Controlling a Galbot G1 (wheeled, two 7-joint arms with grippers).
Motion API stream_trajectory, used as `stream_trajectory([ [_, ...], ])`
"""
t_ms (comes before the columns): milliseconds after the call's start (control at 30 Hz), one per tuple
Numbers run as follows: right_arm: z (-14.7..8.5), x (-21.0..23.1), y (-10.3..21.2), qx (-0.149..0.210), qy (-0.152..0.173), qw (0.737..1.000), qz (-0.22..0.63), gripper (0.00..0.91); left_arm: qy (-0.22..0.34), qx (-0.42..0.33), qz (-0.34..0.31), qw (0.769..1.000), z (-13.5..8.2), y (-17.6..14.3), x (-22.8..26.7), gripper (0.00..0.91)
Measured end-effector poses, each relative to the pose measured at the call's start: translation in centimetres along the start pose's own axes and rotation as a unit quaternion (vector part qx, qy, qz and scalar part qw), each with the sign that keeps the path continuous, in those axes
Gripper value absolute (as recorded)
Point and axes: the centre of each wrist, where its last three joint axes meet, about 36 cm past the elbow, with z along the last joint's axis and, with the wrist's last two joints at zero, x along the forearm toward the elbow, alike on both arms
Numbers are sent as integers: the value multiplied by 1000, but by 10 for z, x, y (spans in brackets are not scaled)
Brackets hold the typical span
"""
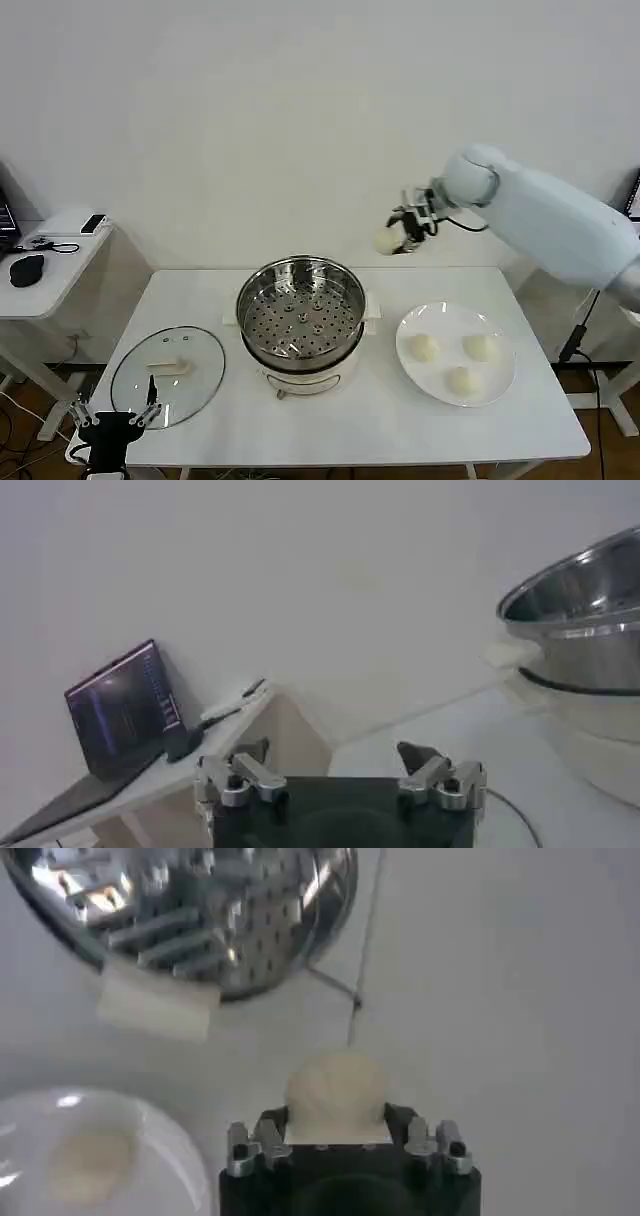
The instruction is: Take steamed baozi put them in steamer then cover it.
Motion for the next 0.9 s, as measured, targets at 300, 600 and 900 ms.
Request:
stream_trajectory([
  [300, -70, -41, -11, 91, -31, 995, -39, 665, -3, 4, -4, 1000, -3, 0, -2, 907],
  [600, -101, -84, -7, 197, -18, 979, -54, 675, 0, 4, -10, 1000, -1, 2, -2, 907],
  [900, -106, -113, -4, 268, -5, 962, -54, 675, 3, 3, -14, 1000, 2, 3, -3, 907],
])
